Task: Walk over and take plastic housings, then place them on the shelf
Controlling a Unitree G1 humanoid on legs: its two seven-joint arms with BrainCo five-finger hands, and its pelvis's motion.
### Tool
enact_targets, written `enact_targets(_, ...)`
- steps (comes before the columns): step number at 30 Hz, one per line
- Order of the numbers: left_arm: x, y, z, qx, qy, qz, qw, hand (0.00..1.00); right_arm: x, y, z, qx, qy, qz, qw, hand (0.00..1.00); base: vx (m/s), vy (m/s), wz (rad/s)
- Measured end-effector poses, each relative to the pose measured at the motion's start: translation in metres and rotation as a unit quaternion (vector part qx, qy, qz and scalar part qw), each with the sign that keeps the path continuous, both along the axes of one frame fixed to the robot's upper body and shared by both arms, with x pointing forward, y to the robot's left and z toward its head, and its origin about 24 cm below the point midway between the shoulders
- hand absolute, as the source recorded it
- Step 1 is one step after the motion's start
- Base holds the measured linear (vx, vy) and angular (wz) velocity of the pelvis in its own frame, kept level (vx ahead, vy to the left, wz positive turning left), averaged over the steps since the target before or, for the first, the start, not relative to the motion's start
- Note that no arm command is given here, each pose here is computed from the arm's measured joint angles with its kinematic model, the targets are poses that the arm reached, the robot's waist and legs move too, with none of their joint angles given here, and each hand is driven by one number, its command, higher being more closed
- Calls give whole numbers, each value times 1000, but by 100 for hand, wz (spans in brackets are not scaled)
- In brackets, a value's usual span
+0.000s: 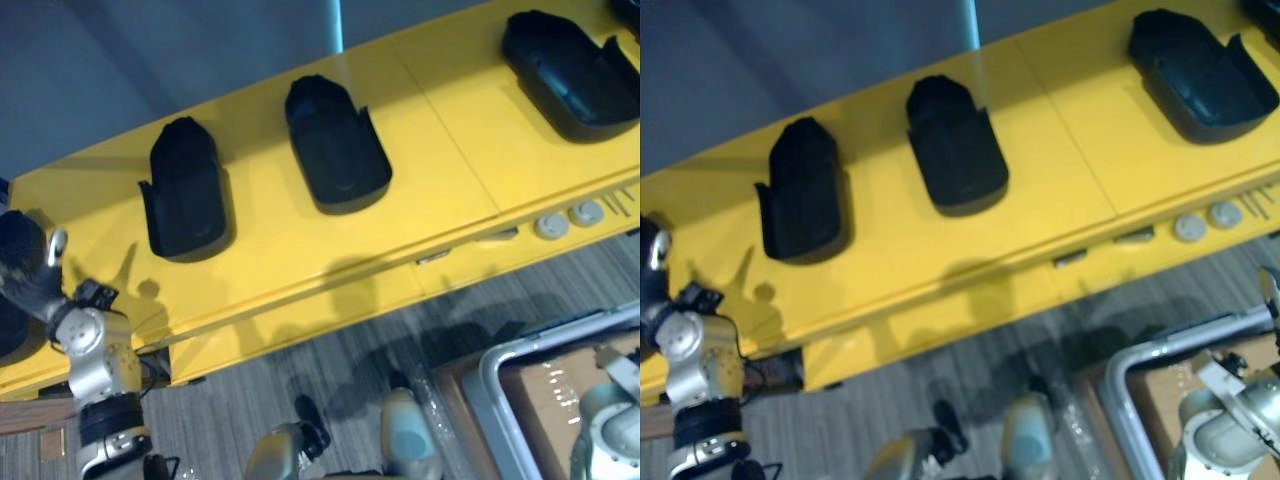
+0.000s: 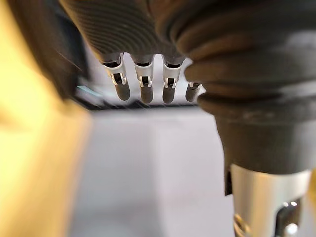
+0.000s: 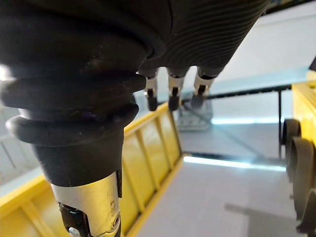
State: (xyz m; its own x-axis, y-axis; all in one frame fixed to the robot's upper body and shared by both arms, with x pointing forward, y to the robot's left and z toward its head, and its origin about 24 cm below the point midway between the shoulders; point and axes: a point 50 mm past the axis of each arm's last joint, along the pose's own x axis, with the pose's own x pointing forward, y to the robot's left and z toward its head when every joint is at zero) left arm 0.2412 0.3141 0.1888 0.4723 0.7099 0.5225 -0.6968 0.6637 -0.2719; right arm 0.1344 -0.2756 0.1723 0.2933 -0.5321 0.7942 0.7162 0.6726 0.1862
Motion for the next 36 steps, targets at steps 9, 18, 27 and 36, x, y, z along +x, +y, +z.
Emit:
enact_targets(9, 0, 13, -26, -8, 148, 76, 986, 0, 4, 3, -4, -17, 31, 12, 999, 0, -1, -3, 0)
enact_targets(18, 2, 31, -69, -110, 227, 132, 959, 0, 3, 4, -15, 7, 57, 32, 998, 0, 1, -1, 1)
enact_targets(27, -53, -5, -84, -95, 115, 161, 976, 0, -4, 25, -40, 67, 73, 65, 993, 0, 57, -3, 8)
enact_targets(36, -117, -20, -145, -188, 201, 231, 933, 0, 0, 34, -65, 108, 120, 71, 984, 0, -9, -17, 22)
